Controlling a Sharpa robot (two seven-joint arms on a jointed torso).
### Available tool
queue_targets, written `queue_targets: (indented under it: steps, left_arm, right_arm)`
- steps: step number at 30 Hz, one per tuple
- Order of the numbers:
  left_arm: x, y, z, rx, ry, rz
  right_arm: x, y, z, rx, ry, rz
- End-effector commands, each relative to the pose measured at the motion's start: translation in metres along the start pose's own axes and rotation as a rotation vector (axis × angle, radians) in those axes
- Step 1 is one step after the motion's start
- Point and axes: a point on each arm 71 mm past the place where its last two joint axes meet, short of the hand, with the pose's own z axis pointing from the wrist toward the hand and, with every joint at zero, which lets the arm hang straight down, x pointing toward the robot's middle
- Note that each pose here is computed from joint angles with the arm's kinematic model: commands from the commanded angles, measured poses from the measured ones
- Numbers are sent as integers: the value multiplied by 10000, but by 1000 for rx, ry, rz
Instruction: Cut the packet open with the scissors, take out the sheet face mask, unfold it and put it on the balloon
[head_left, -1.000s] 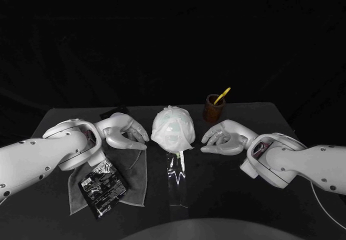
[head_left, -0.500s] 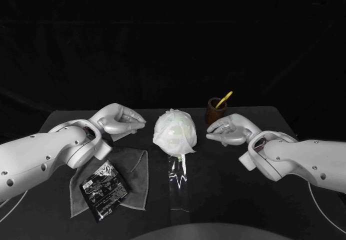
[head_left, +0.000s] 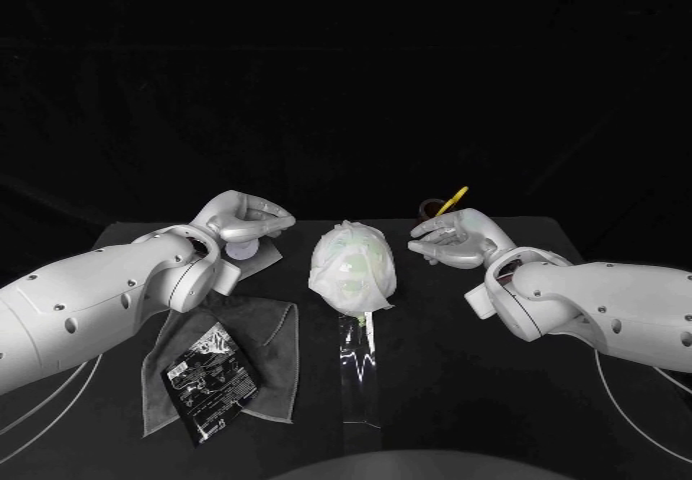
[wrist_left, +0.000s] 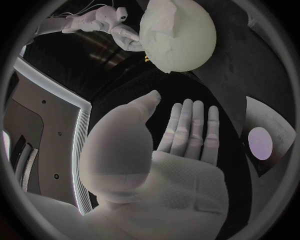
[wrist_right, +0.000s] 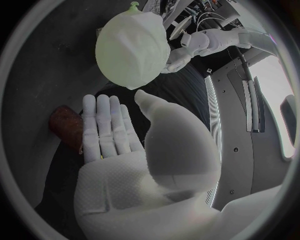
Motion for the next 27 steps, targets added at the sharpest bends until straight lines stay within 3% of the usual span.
queue_targets:
  steps: [1,10,27]
  left_arm:
    - [11,-11,71,-31,-12,-33]
    - [187,-74,225,-40,73,-24]
    - [387,-135,328,-34,178,-15]
  right_arm:
    - [14,44,50,-50,-6,23]
    - [125,81,167,-62,31,39]
    - [368,166,189,-82,168,67]
